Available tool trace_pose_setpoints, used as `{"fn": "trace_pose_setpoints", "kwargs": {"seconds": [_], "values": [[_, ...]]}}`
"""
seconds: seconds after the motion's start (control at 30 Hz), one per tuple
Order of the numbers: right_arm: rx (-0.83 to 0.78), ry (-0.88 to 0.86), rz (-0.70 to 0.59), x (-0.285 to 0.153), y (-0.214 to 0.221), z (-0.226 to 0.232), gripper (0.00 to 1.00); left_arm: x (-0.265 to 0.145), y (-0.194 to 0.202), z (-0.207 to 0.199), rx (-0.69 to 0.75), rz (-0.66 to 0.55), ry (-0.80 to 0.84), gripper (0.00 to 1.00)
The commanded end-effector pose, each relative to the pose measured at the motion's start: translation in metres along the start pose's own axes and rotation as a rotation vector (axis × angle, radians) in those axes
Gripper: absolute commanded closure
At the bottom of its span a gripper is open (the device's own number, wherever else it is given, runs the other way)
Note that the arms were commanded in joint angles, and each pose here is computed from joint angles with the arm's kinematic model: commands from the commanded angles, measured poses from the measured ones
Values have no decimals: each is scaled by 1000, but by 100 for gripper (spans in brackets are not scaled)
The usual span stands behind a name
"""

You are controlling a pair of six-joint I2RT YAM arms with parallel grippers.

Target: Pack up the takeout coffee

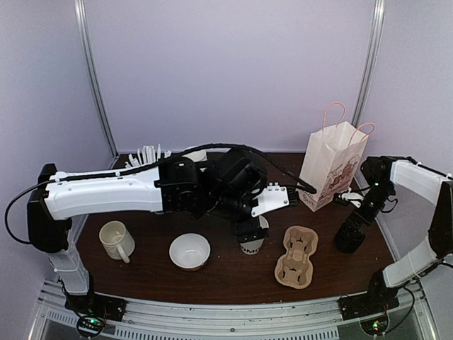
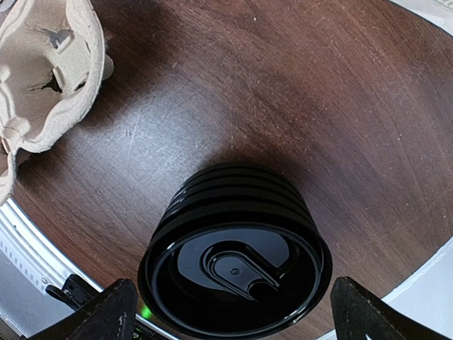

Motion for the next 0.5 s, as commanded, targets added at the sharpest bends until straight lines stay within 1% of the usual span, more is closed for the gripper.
{"fn": "trace_pose_setpoints", "kwargs": {"seconds": [0.0,0.17,0.33,0.47], "values": [[2,-6,17,6,2,-1,0,2,-9,3,-38,-62,-12,13],[-3,-19,23,9,3,1,1,5,-8,2,-38,-53,-9,13],[1,-2,37,13,4,0,1,-3,-13,4,-50,-89,9,14],[8,10,32,12,4,-1,0,-3,-12,6,-54,-88,5,14]]}}
Point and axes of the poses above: each gripper's point midway between its finger pads, its own x axis out along the fingers, its own z axis along the line the jaws close on, y = z × x, the point moved 8 cm from there along -x, back along the fingers, and after that the axes turned 7 degrees about x, right-handed, at the moved point
